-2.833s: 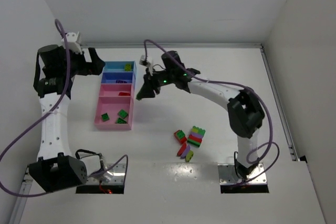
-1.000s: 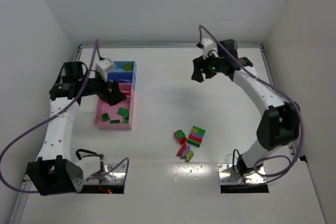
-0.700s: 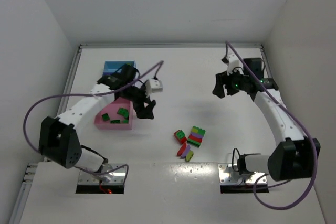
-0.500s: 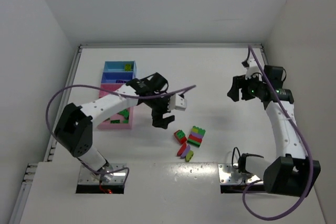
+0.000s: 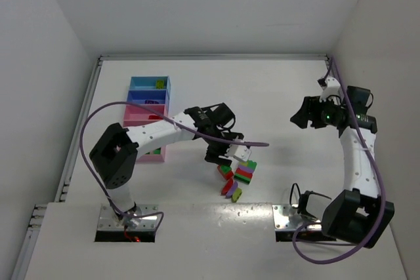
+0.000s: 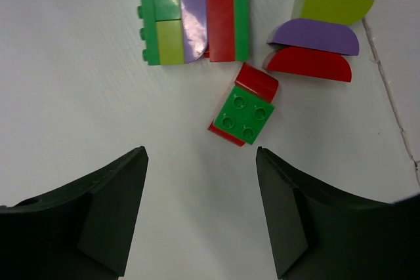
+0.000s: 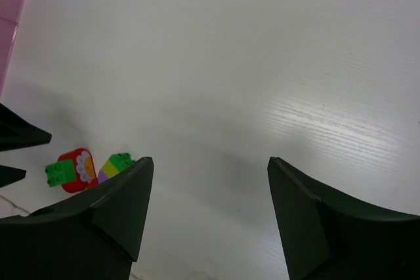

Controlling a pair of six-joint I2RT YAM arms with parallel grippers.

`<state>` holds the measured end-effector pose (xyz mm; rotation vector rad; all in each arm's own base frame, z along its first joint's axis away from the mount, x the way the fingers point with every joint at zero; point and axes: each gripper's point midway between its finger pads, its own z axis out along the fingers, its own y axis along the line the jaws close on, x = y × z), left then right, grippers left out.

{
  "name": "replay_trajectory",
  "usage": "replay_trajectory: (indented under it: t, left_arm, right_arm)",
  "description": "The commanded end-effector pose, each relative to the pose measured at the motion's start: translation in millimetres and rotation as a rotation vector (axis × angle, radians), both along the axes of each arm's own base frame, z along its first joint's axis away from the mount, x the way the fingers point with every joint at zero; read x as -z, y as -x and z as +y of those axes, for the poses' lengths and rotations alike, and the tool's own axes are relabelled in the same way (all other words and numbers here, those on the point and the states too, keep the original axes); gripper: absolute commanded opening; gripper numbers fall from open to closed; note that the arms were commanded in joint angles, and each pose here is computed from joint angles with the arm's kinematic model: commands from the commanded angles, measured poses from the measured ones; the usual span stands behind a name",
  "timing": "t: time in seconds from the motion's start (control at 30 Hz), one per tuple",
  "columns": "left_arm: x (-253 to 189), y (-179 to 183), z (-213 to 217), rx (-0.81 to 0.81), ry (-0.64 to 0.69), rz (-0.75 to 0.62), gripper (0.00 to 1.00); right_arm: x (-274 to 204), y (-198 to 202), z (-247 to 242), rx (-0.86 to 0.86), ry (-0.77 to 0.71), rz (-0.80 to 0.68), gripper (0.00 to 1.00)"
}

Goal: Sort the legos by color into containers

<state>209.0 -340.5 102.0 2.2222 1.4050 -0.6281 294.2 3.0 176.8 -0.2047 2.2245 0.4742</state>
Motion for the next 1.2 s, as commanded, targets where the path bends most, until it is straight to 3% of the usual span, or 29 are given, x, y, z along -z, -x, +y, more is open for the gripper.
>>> replay_trajectory:
  t: [0.0,0.2,1.17]
  left_arm:
    - [4,11,2,0.12,0.01,-0.048,0.73]
    - [8,31,9,0.209,0.004,-0.059,0.69]
    - [27,41,-12,0.292,-0.03,-0.086,0.61]
  right_arm:
    - [-7,-3,4,-0.031,-0.055,-0.015,0.71]
    - [-6,-3,4,-0.03,-0.095,-0.005,0.71]
    - [0,-4,1,-0.023,-0.145,0.012,0.71]
